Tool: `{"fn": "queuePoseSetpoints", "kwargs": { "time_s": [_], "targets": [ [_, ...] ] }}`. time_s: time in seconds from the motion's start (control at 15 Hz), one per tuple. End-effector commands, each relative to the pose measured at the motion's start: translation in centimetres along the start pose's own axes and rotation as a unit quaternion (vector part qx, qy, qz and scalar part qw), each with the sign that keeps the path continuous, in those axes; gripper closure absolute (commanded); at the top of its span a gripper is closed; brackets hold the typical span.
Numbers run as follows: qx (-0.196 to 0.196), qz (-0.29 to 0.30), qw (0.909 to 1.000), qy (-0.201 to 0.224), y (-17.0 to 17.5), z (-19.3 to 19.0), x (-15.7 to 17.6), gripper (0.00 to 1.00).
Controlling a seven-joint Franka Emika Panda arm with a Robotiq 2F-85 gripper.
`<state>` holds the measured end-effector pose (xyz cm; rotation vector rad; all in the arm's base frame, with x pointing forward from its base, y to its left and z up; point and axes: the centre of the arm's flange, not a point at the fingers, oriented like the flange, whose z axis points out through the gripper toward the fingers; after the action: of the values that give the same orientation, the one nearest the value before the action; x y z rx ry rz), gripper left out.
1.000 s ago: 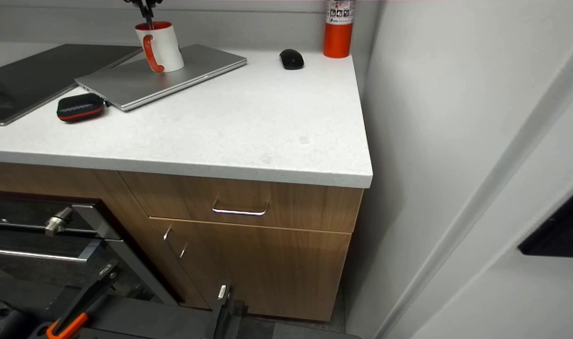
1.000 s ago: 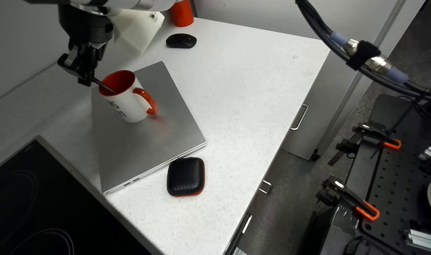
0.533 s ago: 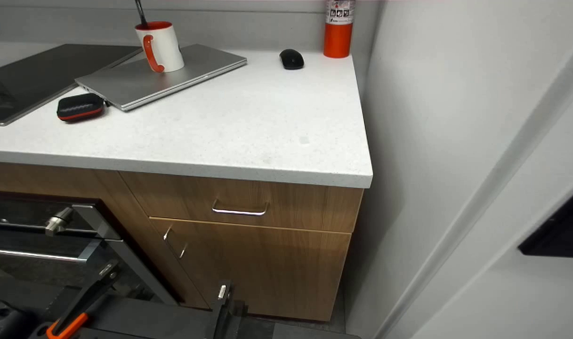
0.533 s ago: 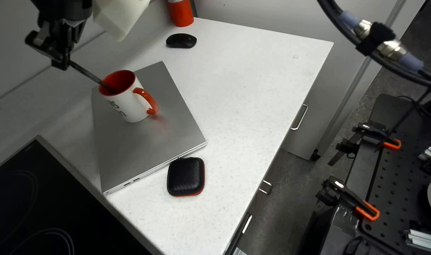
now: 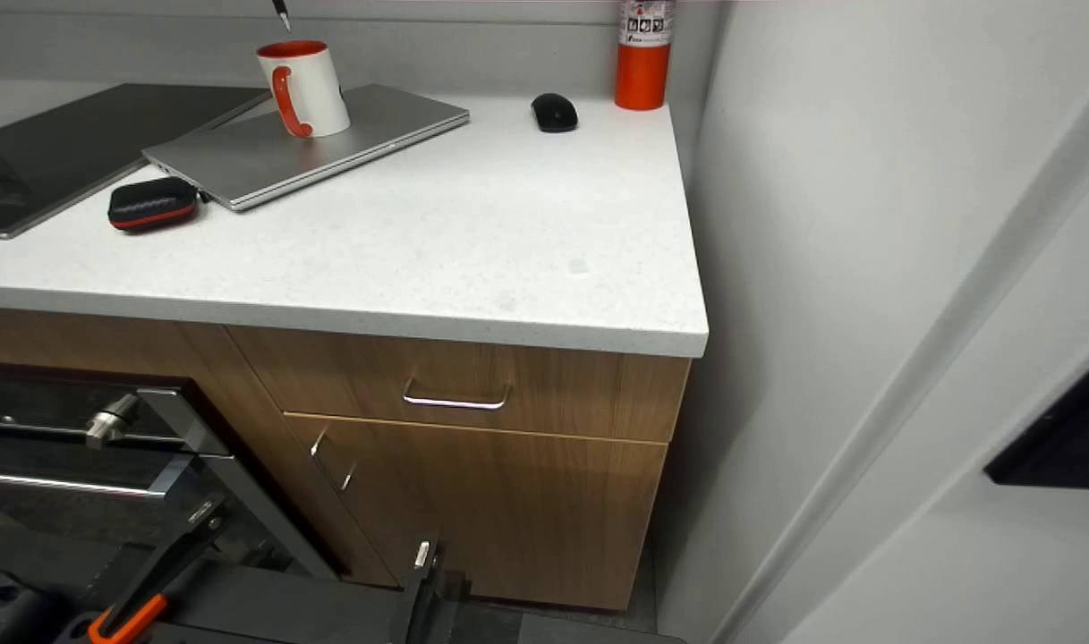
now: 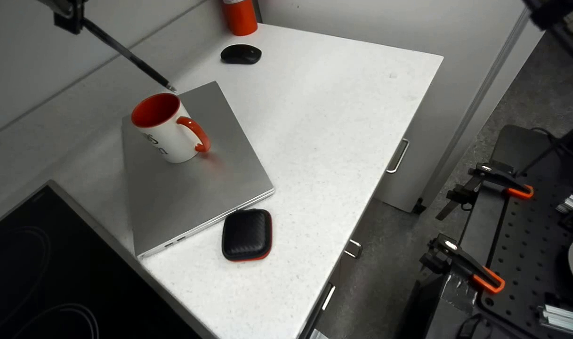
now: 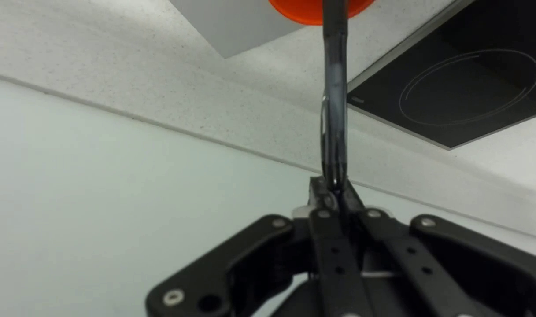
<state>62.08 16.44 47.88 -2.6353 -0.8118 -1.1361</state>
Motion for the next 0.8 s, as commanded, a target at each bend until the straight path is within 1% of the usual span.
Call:
{"fn": "queuePoseSetpoints", "kwargs": {
  "time_s": [0.0, 0.07, 0.2, 0.33, 0.53, 0.67, 0.73],
  "targets": [
    [-0.050, -0.005, 0.9969, -0.061, 0.0, -3.8, -2.8, 0.99],
    [-0.064, -0.006, 0.9941, -0.087, 0.7, -3.8, -3.8, 0.99],
    [-0.080, 0.007, 0.9872, -0.138, 2.9, -3.1, -7.0, 0.99],
    [-0.090, 0.026, 0.9766, -0.194, 4.7, -2.3, -9.8, 0.99],
    [-0.086, 0.063, 0.9564, -0.272, 6.5, -1.2, -13.2, 0.99],
    [-0.082, 0.087, 0.9434, -0.309, 7.3, -0.2, -15.1, 0.99],
    [-0.076, 0.097, 0.9397, -0.319, 7.6, 0.4, -16.1, 0.99]
  ]
}}
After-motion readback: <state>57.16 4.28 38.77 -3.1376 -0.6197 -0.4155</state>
